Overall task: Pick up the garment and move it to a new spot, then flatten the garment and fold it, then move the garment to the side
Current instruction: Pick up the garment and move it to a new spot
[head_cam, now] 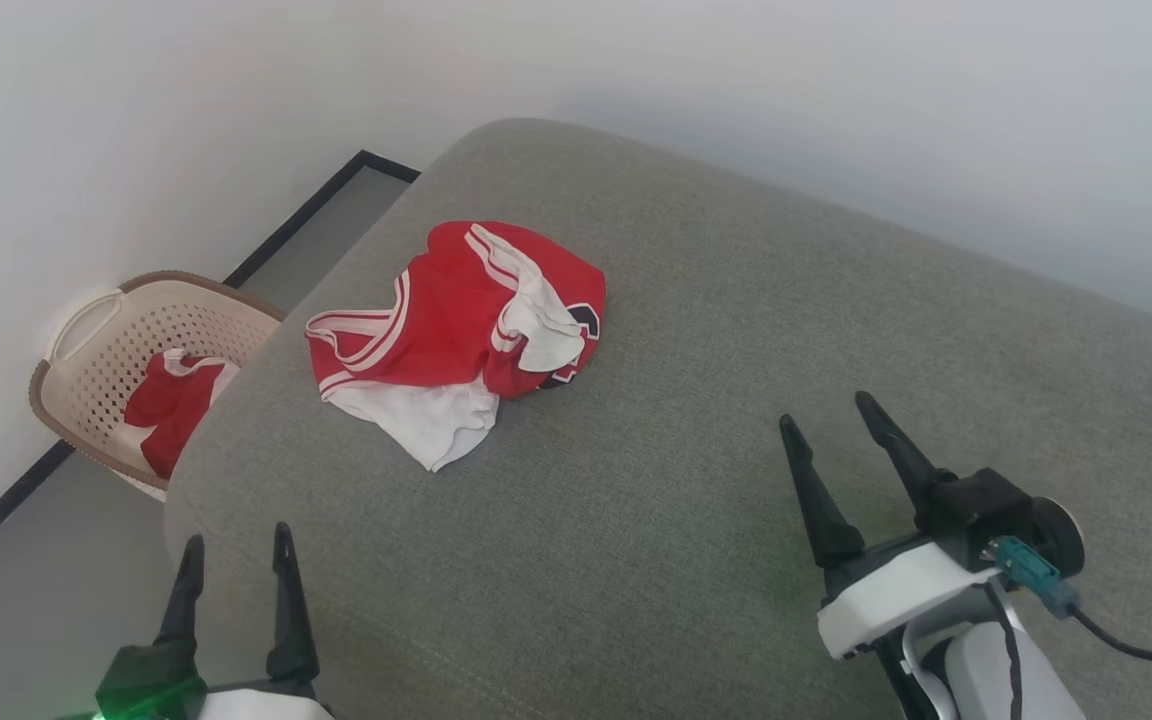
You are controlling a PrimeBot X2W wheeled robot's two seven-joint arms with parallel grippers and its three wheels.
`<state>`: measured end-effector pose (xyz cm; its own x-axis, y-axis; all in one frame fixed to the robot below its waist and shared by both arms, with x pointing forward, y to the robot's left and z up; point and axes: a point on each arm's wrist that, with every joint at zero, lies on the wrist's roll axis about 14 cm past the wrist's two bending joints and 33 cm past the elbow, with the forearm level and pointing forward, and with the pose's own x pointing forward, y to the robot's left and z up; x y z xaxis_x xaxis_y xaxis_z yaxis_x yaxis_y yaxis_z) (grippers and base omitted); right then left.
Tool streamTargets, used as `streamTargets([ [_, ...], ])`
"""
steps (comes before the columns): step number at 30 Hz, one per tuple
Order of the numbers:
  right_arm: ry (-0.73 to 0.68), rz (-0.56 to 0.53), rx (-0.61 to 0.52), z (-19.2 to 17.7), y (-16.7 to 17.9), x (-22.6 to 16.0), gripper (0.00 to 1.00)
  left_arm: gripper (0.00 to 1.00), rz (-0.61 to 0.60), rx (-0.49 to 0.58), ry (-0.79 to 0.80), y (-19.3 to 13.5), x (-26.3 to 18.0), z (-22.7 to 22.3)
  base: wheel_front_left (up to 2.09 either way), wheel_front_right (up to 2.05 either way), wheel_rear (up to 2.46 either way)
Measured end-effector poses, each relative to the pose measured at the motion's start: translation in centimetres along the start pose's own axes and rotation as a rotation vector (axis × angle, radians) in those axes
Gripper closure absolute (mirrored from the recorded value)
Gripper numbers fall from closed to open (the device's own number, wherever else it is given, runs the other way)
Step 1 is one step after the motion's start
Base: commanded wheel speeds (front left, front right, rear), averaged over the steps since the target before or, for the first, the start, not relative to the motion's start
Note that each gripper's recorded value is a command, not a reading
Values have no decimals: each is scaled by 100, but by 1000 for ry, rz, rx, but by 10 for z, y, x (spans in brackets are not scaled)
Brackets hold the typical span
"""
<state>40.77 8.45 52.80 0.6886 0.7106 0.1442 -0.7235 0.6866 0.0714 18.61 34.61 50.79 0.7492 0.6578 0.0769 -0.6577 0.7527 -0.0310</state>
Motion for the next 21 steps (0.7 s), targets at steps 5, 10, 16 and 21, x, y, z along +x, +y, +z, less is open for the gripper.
streamTargets([
  [5, -5, -1, 6, 1, -2, 2, 0, 0, -33, -29, 19, -10, 0, -5, 0, 0, 0],
  [10, -6, -68, -2, 1, -25, -9, 0, 0, -208, -13, -1, -52, 24, -1, 0, 0, 0],
  [16, 2, -117, -27, -3, -50, -21, 0, 0, -344, 18, -70, -92, 93, 27, 0, 0, 0],
  [21, 16, -205, -35, -11, -87, -36, 0, 0, -384, 67, -18, -115, 158, 21, 0, 0, 0],
])
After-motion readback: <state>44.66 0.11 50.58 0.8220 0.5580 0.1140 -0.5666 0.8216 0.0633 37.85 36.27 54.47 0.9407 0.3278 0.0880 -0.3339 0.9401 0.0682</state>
